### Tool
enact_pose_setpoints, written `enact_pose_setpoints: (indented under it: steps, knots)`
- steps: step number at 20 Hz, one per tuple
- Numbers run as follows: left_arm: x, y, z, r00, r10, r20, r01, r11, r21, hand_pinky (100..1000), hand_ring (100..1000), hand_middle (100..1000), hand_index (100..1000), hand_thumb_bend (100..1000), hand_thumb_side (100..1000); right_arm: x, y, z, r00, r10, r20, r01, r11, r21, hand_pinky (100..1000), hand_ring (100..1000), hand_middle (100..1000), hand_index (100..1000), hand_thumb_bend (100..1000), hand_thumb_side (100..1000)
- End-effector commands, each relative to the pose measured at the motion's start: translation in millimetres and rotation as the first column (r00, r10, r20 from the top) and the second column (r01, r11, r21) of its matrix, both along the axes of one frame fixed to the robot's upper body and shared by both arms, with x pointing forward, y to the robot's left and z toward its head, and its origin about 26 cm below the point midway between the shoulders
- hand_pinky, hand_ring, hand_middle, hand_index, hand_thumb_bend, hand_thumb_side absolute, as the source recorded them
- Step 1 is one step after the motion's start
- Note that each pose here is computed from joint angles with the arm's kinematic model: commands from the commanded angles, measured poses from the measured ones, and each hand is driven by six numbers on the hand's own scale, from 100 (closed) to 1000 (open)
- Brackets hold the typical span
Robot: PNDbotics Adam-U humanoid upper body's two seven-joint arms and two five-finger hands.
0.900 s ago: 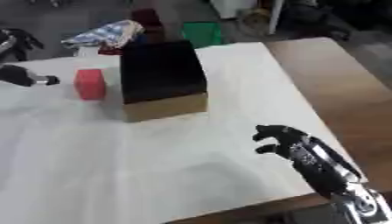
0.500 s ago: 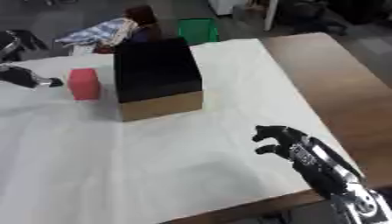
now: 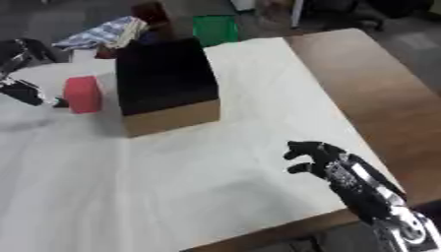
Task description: Pick up objects on the table and place them in the box.
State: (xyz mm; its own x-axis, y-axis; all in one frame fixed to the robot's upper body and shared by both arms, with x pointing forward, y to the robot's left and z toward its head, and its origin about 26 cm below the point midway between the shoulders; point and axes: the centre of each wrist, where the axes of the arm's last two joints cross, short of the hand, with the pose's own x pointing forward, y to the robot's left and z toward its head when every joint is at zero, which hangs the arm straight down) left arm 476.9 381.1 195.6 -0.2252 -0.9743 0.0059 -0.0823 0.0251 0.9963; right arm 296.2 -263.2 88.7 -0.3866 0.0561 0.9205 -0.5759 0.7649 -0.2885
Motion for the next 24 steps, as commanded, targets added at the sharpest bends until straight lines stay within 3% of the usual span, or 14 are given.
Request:
enact_pose_setpoints:
  steps: [1, 10, 15, 21, 24]
  knots:
    - [1.5, 1, 16.7, 0.999, 0.0, 0.04, -0.001, 1.0, 0.02, 752, 748, 715, 741, 812, 256, 2.0, -1, 8.6, 1.0, 0.005, 0.026, -0.005, 1.0, -0.021, 764, 1000, 711, 820, 100, 821]
    - [2.2, 0, 9.4, 0.997, 0.039, 0.062, -0.041, 0.999, 0.027, 743, 740, 710, 740, 799, 261, 4.0, 1, 12.0, 0.999, 0.007, 0.038, -0.006, 1.0, -0.023, 764, 1000, 710, 818, 100, 827]
    - [2.5, 0, 0.2, 0.999, 0.043, -0.027, -0.041, 0.997, 0.064, 738, 706, 669, 733, 802, 299, 4.2, 1, 11.8, 0.999, 0.006, 0.038, -0.005, 1.0, -0.024, 764, 1000, 710, 817, 100, 828]
    - [2.4, 0, -3.5, 0.992, 0.065, -0.104, -0.056, 0.995, 0.084, 699, 602, 530, 635, 792, 301, 4.0, 1, 11.7, 0.999, 0.006, 0.039, -0.005, 1.0, -0.024, 763, 1000, 710, 817, 100, 826]
    - [2.3, -1, -0.7, 0.994, 0.07, -0.087, -0.065, 0.996, 0.055, 662, 539, 391, 509, 747, 297, 3.9, 1, 11.7, 0.999, 0.006, 0.039, -0.006, 1.0, -0.022, 763, 1000, 710, 817, 100, 823]
